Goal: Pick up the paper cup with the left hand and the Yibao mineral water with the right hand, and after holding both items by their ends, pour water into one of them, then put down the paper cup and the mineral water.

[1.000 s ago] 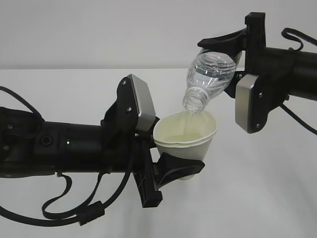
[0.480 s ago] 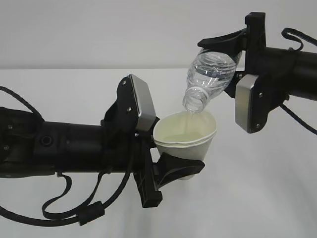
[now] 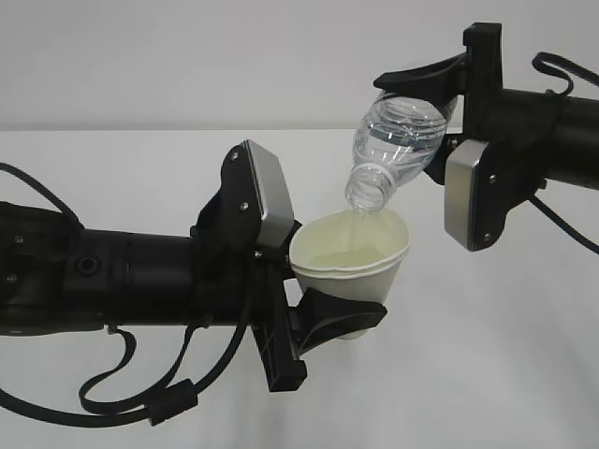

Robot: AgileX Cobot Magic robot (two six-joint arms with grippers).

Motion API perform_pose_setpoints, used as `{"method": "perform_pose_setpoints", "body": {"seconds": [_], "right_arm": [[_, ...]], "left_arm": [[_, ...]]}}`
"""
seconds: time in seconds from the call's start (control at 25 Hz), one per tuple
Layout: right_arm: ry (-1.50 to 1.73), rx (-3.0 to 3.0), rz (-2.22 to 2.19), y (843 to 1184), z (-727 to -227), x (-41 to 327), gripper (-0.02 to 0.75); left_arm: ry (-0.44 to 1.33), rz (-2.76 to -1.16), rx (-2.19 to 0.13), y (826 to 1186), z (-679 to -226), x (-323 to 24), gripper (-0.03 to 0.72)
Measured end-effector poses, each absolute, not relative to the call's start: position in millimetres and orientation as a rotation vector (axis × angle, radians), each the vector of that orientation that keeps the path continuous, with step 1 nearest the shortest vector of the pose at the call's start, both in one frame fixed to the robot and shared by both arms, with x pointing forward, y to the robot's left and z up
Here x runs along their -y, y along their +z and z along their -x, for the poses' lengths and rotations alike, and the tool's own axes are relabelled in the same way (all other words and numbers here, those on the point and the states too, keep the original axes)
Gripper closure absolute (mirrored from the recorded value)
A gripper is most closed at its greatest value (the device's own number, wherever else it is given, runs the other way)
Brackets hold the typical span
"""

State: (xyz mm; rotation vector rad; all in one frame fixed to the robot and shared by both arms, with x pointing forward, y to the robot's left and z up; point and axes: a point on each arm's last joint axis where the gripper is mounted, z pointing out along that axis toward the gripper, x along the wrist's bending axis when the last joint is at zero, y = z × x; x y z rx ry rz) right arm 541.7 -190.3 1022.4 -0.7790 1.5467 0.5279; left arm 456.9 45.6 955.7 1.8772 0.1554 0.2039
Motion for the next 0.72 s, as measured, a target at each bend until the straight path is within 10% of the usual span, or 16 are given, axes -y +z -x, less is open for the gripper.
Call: {"method": "perform_pose_setpoints", "body": {"seconds": [0.72], "right_arm": [[0.526,-1.546,0.78,1022.4,-541.7,190.3,0.291]], "left_arm": [[0.203,-1.878,-0.156,955.2,-457.0,-45.6,0.305]]}}
